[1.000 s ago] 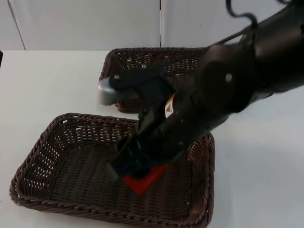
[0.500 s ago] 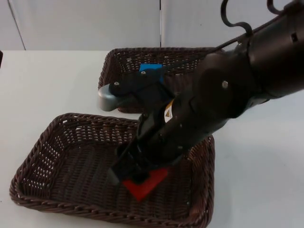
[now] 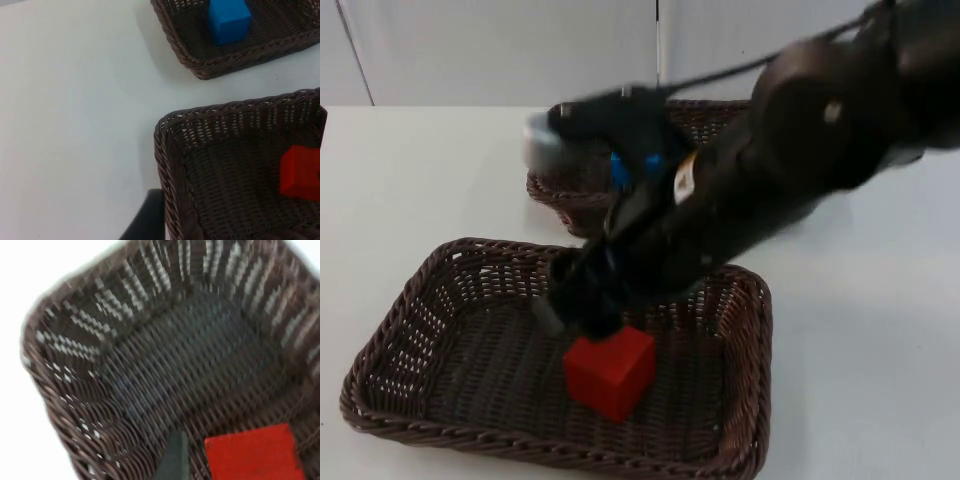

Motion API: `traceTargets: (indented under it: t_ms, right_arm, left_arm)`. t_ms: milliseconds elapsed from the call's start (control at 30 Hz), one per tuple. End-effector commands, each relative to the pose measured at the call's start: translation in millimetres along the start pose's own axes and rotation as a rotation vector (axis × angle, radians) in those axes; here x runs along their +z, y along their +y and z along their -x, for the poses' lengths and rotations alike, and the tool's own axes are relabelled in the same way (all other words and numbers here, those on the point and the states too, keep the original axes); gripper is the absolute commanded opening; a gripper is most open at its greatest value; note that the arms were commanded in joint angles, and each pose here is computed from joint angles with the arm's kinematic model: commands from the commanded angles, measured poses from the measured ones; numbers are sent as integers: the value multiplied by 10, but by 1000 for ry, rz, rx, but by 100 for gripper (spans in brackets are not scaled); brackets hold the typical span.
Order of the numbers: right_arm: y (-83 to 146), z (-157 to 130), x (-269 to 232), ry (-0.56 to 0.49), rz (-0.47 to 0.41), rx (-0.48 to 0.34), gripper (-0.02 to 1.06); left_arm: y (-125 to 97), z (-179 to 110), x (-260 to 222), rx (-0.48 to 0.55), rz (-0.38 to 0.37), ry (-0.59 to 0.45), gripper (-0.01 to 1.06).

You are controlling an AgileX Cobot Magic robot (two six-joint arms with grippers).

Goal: Pick up one cube with the left hand and place it into the upper basket. Pick up one cube with the right hand and place it into the lower basket.

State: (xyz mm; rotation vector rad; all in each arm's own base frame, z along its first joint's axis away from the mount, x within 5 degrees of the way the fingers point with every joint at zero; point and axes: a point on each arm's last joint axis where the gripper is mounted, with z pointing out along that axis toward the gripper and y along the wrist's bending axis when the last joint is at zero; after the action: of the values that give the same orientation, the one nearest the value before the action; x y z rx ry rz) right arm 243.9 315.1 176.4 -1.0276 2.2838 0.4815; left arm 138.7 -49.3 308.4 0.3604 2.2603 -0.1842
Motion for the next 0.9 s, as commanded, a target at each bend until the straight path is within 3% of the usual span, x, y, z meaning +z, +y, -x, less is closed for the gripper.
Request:
traceTargets:
  t_ms: [0,333,567,867]
  right_arm:
    - [48,106,-199,-43,10,-29,70]
    - [111,446,-1081,-260,17,-68,70]
    - [126,473,-1274,-286,23,-71,70]
    - [130,430,-1357,-240,19,-116,70]
  left_arm:
    - [-10,1,-10,-16,-11,-10,90]
    - [-10,1,-10,-16,-11,-10,90]
    - [-10,-1,-10,-12,-10,-7,90]
    - [-10,-4,-25,-12,-11,-11,90]
